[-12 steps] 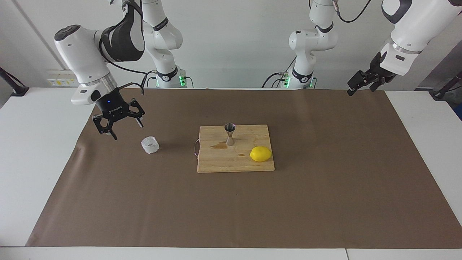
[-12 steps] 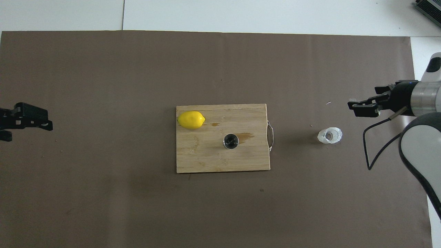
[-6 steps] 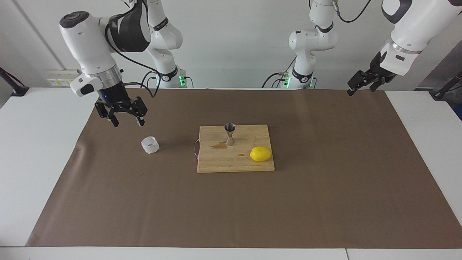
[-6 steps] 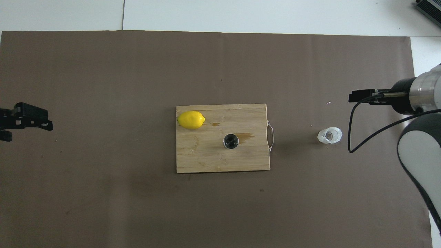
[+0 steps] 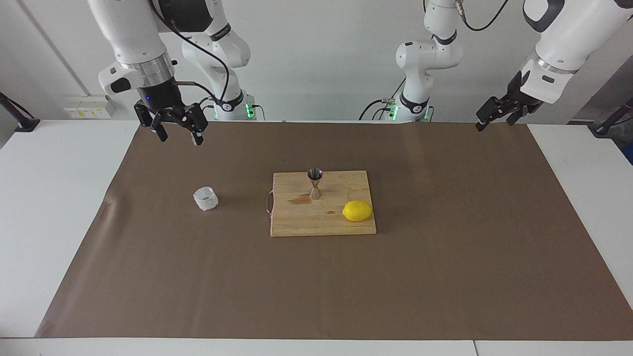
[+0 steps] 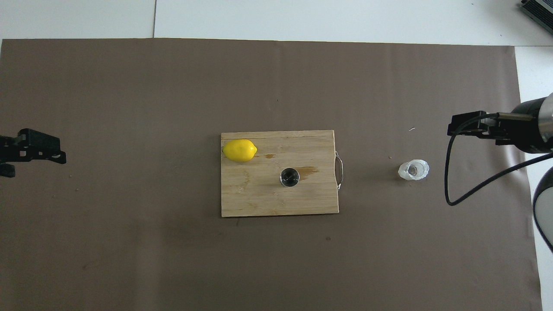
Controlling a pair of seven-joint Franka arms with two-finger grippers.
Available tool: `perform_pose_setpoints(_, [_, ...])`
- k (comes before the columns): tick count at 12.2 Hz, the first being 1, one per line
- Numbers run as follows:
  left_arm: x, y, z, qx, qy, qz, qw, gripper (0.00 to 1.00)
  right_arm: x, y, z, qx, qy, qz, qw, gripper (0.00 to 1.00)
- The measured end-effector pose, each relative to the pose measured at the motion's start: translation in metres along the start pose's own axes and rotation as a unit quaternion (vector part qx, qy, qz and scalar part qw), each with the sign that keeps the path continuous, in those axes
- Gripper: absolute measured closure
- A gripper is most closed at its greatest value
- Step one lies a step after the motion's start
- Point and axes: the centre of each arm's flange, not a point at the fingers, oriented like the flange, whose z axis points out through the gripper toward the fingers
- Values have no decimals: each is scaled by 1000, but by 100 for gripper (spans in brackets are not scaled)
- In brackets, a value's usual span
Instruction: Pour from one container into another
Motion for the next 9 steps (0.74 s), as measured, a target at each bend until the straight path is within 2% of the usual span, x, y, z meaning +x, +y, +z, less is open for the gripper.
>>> perform_pose_setpoints(9, [0, 0, 0, 0, 0, 0, 1000, 0, 12, 15, 2, -15, -7, 10, 1000, 0])
